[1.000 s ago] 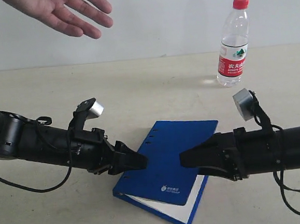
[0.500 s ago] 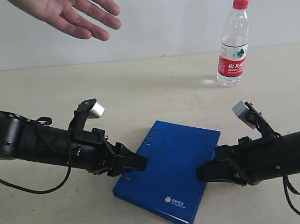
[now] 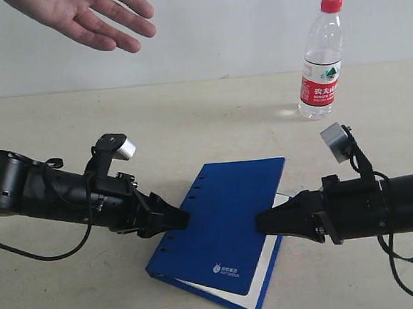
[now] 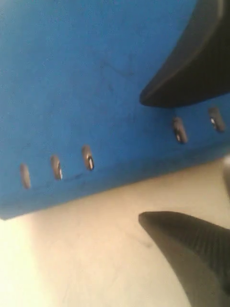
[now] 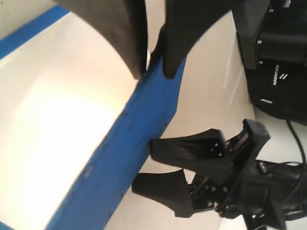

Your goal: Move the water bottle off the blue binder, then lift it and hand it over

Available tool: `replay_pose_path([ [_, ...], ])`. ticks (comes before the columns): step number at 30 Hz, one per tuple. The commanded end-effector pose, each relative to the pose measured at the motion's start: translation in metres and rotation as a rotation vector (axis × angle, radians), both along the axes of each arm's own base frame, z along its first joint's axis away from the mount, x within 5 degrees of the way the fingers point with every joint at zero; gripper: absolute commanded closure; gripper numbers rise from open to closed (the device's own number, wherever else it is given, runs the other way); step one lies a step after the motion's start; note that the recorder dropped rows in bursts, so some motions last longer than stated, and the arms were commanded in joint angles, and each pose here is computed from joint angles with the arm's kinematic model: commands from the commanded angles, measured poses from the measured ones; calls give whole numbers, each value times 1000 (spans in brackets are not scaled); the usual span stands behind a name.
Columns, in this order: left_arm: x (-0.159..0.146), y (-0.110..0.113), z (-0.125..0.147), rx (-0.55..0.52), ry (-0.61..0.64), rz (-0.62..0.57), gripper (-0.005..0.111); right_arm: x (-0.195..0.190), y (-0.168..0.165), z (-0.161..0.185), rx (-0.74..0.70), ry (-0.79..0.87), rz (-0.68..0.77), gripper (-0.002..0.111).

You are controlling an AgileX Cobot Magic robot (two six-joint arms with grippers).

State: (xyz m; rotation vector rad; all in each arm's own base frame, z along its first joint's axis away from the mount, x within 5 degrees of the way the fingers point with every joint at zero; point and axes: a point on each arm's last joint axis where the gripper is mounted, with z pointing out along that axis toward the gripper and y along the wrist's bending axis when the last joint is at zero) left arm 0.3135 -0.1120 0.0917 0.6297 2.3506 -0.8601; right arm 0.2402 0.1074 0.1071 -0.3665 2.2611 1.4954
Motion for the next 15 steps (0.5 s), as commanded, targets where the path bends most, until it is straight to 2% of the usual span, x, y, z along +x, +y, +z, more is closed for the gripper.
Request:
replay_pose_path([
  [1,2,3,2,-6,-12,6,49,-3,2,6,51,-66,68,108],
  [7,2,2,3,-11,-34,-21,49,-5,2,6,43,-68,97,108],
  [11,-1,-3,8,-83,-37,-56,49,-2,2,4,38,-23,38,108],
  [13,-3,-7,11,-136,-39,-82,49,1,0,1,2,19,9,104],
  [15,-5,-10,16,-199,-42,-112,49,2,0,1,-3,34,0,92],
])
